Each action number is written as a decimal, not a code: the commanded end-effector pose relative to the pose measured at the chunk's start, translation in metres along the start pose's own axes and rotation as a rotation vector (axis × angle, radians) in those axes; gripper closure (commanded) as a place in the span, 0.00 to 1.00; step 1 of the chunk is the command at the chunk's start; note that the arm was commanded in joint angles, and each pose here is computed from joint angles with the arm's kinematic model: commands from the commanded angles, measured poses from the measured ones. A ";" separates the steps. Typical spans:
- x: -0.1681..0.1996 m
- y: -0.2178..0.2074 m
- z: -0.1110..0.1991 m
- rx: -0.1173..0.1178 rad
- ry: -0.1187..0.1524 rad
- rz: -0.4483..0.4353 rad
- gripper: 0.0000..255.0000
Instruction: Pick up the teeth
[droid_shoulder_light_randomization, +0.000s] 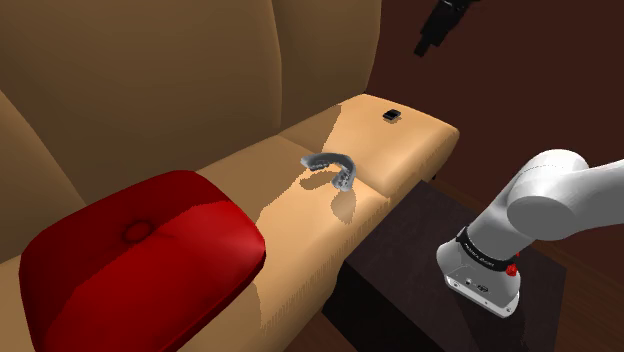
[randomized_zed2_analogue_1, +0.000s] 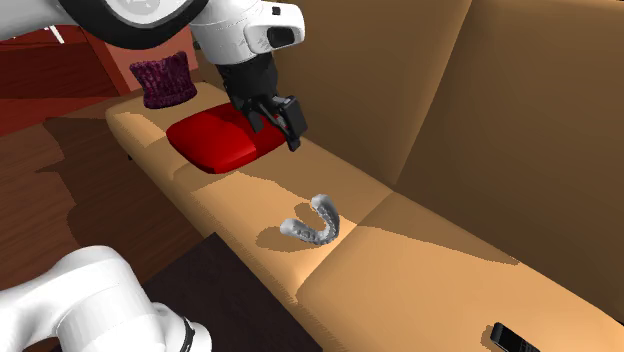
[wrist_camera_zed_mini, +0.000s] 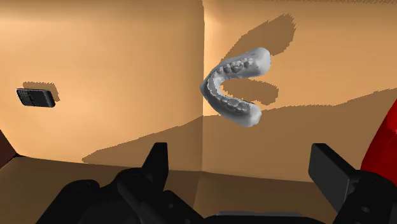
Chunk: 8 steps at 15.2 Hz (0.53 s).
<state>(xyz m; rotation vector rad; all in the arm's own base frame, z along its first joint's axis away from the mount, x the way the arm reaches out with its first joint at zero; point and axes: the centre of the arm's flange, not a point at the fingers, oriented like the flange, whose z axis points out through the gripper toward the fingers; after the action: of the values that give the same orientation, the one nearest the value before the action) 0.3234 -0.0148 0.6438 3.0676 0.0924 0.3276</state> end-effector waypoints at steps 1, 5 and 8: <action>0.000 0.000 0.000 0.000 0.000 0.000 0.00; 0.015 -0.002 0.052 -0.009 -0.024 0.014 0.00; 0.025 -0.003 0.091 -0.016 -0.043 0.024 0.00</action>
<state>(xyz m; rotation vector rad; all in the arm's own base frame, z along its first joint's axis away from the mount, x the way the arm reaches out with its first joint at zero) 0.3603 -0.0139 0.5751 3.0613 0.0570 0.2697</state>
